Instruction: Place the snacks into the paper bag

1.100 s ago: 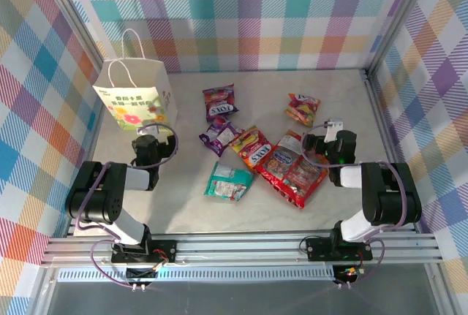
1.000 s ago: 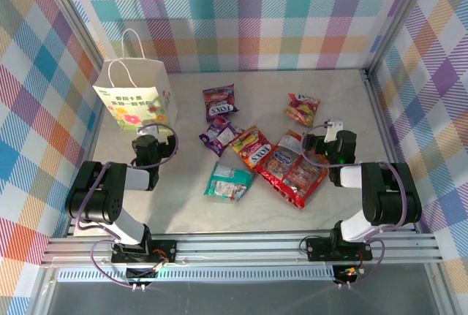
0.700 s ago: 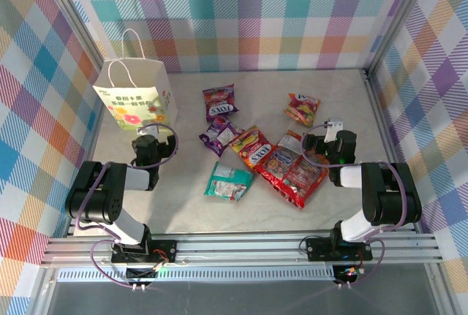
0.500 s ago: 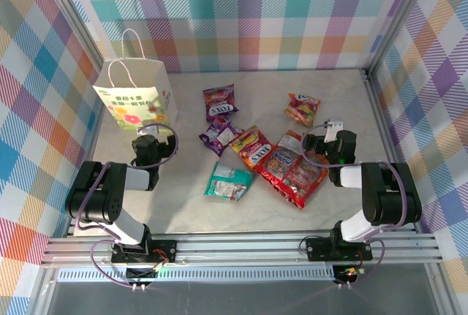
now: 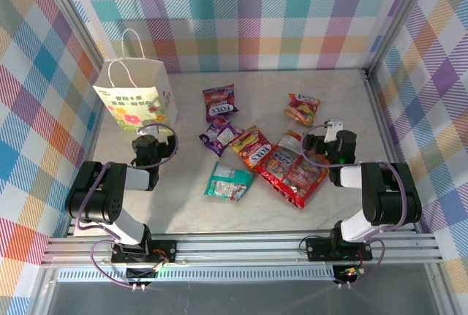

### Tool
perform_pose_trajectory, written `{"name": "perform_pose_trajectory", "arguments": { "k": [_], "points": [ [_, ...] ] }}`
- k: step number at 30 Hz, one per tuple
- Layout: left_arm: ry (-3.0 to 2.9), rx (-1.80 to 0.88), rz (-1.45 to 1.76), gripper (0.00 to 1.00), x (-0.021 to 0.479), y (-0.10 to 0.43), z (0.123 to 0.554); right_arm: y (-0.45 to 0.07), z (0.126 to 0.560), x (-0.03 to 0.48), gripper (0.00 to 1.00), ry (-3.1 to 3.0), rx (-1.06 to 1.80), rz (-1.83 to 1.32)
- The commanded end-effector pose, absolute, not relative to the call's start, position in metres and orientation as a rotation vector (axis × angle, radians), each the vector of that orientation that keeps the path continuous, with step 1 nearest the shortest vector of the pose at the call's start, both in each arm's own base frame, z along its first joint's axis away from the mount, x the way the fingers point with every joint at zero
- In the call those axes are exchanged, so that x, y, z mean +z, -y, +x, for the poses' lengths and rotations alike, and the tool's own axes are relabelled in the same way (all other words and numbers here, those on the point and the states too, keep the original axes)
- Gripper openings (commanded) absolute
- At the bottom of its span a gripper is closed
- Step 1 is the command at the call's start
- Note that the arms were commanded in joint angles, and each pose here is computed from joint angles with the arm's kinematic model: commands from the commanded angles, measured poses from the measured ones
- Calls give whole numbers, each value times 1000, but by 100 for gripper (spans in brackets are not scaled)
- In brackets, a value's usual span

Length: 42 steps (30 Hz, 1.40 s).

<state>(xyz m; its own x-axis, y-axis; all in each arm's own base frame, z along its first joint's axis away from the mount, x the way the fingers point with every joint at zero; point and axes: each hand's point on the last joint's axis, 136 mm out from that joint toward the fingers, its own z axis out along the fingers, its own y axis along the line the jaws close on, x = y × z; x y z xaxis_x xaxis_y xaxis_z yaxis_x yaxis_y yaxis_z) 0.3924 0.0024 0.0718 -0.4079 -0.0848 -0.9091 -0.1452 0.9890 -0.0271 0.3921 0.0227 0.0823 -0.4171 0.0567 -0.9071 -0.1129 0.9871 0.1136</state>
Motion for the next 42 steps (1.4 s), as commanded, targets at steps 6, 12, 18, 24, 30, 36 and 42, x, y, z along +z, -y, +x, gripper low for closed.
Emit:
{"name": "perform_pose_trajectory", "arguments": {
  "k": [6, 12, 18, 24, 30, 36, 42],
  "points": [
    [-1907, 97, -205, 100, 96, -9, 393, -21, 397, 109, 99, -1977, 143, -29],
    [-1976, 99, -248, 100, 130, -11, 387, -9, 384, 127, 99, -2026, 105, 67],
    [-2050, 82, -236, 98, 185, 0, 380, -12, 376, 157, 99, -2043, 103, 91],
    [-2021, 89, -317, 94, 243, -6, 353, -10, 366, 182, 99, -2080, 98, 137],
    [-2069, 194, -412, 80, 289, -25, 327, -18, 357, 202, 99, -2117, 128, 135],
    [-2037, 207, -512, 75, 332, -34, 317, -42, 349, 223, 99, -2138, 245, 55],
    [-2054, 193, -559, 71, 346, -32, 328, -62, 341, 249, 99, -2179, 283, -13]
  ]
}}
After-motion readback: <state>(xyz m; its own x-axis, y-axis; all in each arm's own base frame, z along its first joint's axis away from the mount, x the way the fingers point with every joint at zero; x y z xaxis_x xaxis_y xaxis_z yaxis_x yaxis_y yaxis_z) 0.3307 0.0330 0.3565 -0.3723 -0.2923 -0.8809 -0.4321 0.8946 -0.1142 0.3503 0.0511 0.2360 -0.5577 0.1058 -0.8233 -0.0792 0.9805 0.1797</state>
